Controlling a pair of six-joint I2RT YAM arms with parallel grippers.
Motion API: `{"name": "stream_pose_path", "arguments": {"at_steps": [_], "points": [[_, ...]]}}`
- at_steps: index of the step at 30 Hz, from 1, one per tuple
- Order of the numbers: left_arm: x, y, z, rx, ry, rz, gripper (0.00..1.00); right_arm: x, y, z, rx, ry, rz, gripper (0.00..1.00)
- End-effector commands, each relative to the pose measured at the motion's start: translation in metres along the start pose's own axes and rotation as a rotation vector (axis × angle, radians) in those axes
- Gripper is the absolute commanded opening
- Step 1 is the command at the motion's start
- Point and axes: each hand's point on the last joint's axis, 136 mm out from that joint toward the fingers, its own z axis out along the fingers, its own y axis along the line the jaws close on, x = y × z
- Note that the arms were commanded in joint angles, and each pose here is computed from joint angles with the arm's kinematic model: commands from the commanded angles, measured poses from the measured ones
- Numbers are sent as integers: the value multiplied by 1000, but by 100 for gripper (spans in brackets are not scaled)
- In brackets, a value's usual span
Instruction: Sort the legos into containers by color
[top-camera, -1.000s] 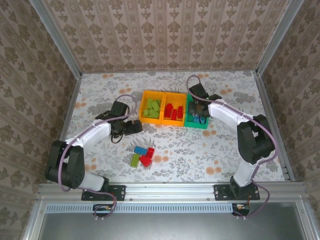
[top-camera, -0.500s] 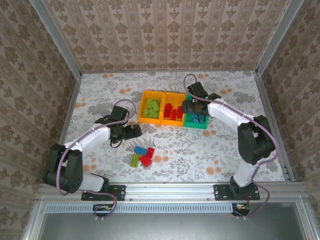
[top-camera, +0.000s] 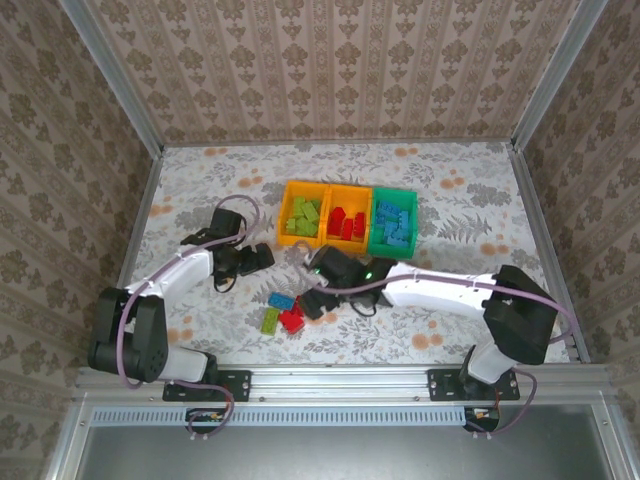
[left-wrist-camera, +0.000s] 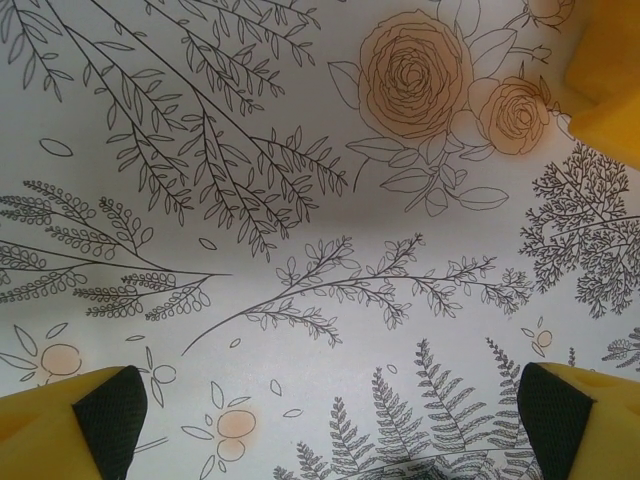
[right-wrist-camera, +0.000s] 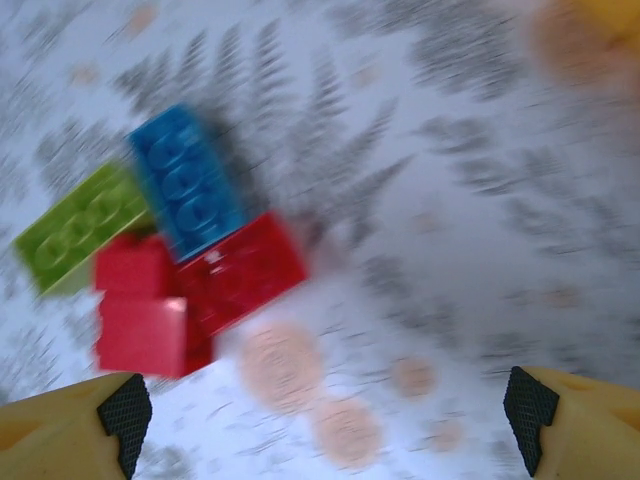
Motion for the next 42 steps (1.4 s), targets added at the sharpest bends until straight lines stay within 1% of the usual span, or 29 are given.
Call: {"name": "stream_pose_path", "arguments": {"at_steps": [1,5,11,14,18,24,31,32,36,37,39,42], "points": [[-6,-1,-1,9,-2,-6,99,10,18,12,1,38,-27,94],[-7,0,-3,9,-10,-7,99,19,46,23,-16,79,-85,95],[-4,2,-1,10,-9,-14,100,22,65,37,-31,116,-115,95],[-2,4,0,9,-8,-16,100,25,68,44,-26,140,-122,94],[-2,4,0,13,-10,-17,100,32,65,54,0,187,-136,90],[-2,5,0,11,-12,-18,100,34,65,64,20,225,-144,81],[-1,8,1,7,-9,-23,100,37,61,68,47,249,-153,68],[0,9,1,7,-9,-23,100,36,60,67,52,246,-154,65],[0,9,1,4,-7,-23,100,30,55,59,74,215,-157,47],[0,10,1,1,-6,-24,100,27,54,55,76,203,-157,44],[1,10,1,-2,-6,-18,100,20,49,45,79,172,-154,39],[1,10,0,-7,-7,-5,100,6,34,29,75,118,-112,38]]}}
